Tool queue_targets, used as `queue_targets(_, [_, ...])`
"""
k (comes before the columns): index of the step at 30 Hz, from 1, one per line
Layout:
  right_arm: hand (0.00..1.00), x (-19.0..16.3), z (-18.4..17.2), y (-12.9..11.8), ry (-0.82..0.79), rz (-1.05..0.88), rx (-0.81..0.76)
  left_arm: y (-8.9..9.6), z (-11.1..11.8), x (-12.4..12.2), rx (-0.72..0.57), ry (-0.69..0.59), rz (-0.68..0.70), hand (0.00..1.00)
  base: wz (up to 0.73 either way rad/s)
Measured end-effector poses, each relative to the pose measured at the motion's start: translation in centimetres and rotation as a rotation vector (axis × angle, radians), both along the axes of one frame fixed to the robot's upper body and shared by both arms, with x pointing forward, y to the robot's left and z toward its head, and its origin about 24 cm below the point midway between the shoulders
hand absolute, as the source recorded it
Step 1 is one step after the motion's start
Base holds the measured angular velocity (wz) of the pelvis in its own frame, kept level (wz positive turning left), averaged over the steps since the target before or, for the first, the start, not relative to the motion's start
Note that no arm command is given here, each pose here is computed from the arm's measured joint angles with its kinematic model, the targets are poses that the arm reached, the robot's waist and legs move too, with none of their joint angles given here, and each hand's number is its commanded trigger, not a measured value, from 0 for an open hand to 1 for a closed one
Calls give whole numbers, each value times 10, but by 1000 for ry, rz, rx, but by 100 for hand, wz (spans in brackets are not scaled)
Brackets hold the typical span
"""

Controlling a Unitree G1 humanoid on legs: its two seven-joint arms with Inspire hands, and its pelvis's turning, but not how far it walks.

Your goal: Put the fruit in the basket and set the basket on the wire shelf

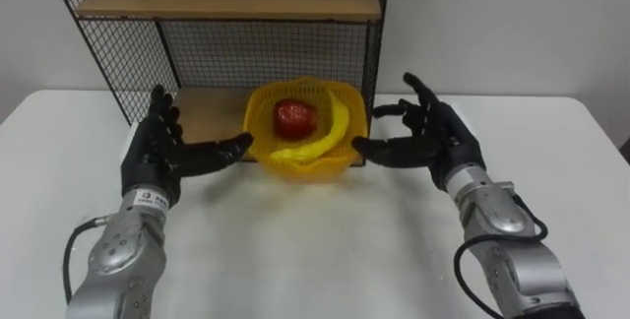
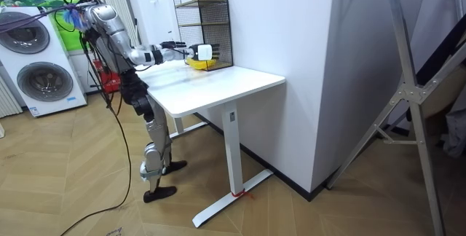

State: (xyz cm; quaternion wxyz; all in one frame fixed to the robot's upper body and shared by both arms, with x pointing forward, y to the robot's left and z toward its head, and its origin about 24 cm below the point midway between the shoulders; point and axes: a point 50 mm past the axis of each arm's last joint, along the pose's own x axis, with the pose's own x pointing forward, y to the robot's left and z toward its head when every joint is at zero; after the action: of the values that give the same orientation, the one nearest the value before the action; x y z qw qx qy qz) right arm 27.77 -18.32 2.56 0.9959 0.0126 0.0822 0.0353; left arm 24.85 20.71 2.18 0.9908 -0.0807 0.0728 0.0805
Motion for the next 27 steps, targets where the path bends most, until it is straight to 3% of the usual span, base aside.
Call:
queue_targets(5, [0,-1,17,-14,-74,-39,25,12,14,-12,10,-67,42,0,0])
queue_targets(12, [0,-21,14,-47,-71,-163,8,33,13,-29,20,-68,80,0,0])
queue_targets(18, [0,-31,24,-61,-117,-220,-6,30,40,-30,40,-192,13,0,7])
queue_targets(27, [0,-54,33,-83,-157,-319,-43,40,58,-46,76,-275,-19,0,-5])
